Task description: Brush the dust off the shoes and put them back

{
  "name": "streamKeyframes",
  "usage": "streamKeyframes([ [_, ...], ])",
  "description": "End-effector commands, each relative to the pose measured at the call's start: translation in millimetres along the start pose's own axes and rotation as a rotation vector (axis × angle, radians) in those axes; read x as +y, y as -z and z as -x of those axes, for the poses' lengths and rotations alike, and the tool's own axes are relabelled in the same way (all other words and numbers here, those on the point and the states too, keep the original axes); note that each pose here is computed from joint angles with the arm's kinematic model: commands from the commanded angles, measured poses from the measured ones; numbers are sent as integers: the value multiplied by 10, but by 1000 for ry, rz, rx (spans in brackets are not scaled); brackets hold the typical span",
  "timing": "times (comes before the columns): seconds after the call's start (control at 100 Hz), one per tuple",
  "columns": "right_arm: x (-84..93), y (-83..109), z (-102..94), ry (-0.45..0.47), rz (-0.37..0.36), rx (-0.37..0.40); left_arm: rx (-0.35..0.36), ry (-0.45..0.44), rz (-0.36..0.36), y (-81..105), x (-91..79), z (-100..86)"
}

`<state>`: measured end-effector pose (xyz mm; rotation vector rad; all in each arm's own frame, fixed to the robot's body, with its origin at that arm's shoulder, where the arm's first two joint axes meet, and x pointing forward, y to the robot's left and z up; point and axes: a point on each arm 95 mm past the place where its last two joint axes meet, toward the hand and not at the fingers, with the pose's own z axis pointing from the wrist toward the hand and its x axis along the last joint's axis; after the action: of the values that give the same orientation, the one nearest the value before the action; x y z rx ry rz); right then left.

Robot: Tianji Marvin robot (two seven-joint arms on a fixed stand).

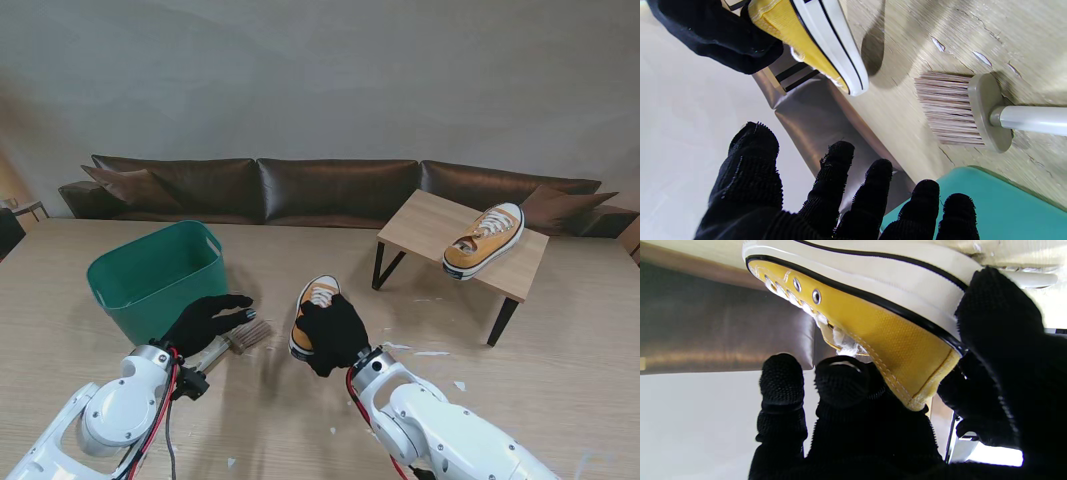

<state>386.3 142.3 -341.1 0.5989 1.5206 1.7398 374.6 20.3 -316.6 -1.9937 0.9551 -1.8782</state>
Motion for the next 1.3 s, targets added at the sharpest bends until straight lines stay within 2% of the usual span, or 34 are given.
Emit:
streamKeyframes([
  [0.0, -22, -14, -61, -12, -8, 11, 2, 7, 15, 13, 25, -18],
  [0.82, -514, 124, -205, -66, -109, 52, -3, 9, 10, 21, 13, -8],
  [1.07, -550, 150, -202, -102, -120, 94, -3, 7, 11, 21, 9, -2],
  [1.29, -483, 143, -136, -110, -99, 106, -8, 3, 15, 19, 12, 3],
])
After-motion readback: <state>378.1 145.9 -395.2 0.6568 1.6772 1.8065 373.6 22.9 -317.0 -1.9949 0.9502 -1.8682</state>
